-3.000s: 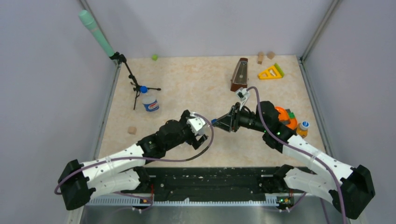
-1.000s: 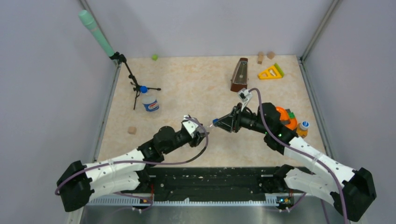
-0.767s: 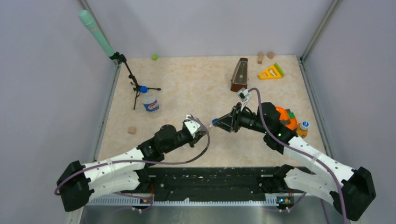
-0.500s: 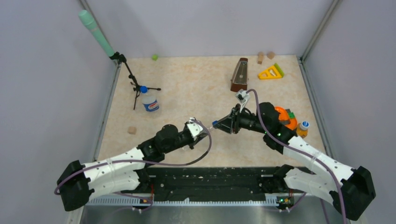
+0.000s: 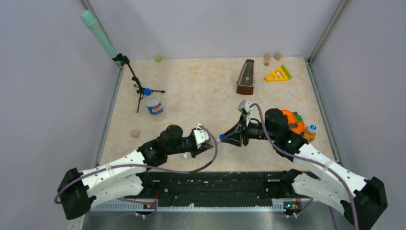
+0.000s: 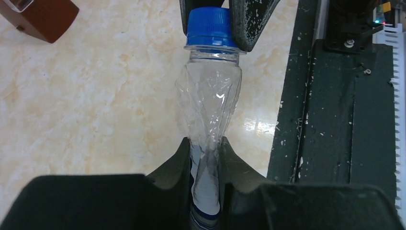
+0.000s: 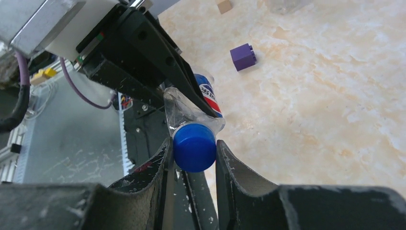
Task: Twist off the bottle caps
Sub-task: Unscrew the bottle cap from the plastic bottle.
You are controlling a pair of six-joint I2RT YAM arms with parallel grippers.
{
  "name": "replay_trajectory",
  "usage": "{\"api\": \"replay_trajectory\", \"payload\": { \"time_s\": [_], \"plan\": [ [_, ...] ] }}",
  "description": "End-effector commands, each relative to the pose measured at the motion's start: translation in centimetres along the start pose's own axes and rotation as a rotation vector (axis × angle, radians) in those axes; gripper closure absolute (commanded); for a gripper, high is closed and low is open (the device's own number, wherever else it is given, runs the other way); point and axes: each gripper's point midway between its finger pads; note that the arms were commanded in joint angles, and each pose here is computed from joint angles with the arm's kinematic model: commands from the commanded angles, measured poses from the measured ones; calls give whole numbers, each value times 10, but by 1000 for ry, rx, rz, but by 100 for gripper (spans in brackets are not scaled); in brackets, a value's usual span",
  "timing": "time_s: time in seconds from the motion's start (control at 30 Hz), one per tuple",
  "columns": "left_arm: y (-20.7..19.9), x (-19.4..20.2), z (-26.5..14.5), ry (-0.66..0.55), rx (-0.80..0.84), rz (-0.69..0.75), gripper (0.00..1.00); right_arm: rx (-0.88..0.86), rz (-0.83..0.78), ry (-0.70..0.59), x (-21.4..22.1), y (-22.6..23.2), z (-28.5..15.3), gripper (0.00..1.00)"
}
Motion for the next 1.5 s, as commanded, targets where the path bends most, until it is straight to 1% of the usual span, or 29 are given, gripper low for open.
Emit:
{"api": "replay_trajectory", "payload": {
  "time_s": [0.0,0.03,0.1,0.13,0.23,0.3,0.37,0.4,0.53,0.63,0.7,0.8,0.87,0.93,1.0,1.07,1.13,1.2,1.27,1.3,1.33,1.4,1.47],
  "plan": [
    [-1,-12,-5,-17,38,-38,100,-105,-184,-21,-3,17,-6,90],
    [-1,-12,-4,-17,40,-33,100,-95,-169,-18,-3,16,-5,70],
    [4,-9,-3,-5,18,-24,100,-64,-127,-12,-7,13,-6,58],
    [9,-6,-2,8,-7,-19,100,-50,-109,-12,-10,13,-7,49],
    [25,9,0,60,-76,32,100,53,-49,-63,-25,2,-9,34],
    [37,18,1,96,-140,48,100,116,-16,-88,-32,-5,-12,32],
    [42,19,1,107,-159,70,100,145,8,-94,-36,-8,-13,30],
    [43,16,1,92,-164,78,100,154,22,-89,-36,-10,-13,30],
    [47,-9,-6,-95,-219,163,100,229,105,-81,-33,-25,-9,31],
    [49,-18,-18,-190,-268,208,100,222,176,-113,-35,-26,-2,33],
    [50,-16,-21,-196,-284,222,100,187,211,-149,-42,-23,4,34],
    [56,-8,-22,-164,-319,229,100,138,279,-192,-52,-20,14,34],
    [64,-5,-24,-158,-372,233,100,131,333,-241,-61,-22,18,29],
    [67,-6,-27,-173,-405,250,100,138,365,-292,-71,-25,18,11],
    [69,-11,-30,-201,-431,261,100,135,397,-359,-76,-25,15,3],
    [70,-13,-32,-219,-445,270,100,141,494,-438,-79,-28,9,1],
    [70,-14,-32,-230,-452,280,100,104,491,-476,-81,-23,5,1],
    [69,-13,-31,-235,-450,296,100,149,546,-462,-76,-33,7,1],
    [70,-11,-30,-232,-457,296,100,256,621,-465,-67,-53,6,1],
    [70,-11,-30,-230,-455,295,100,281,641,-464,-63,-57,6,1],
    [69,-11,-29,-229,-453,295,100,304,646,-463,-61,-61,6,1],
    [68,-11,-28,-231,-446,291,100,397,658,-417,-50,-73,4,1],
    [67,-14,-29,-240,-445,289,100,458,636,-387,-49,-79,0,1]
  ]
}}
Point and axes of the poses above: each gripper's point midway between its finger pads, its own z axis out along the fingers, its own y axis along the line the jaws close on, x = y × z, and after that the axes turned 5 degrees about -z, right-handed
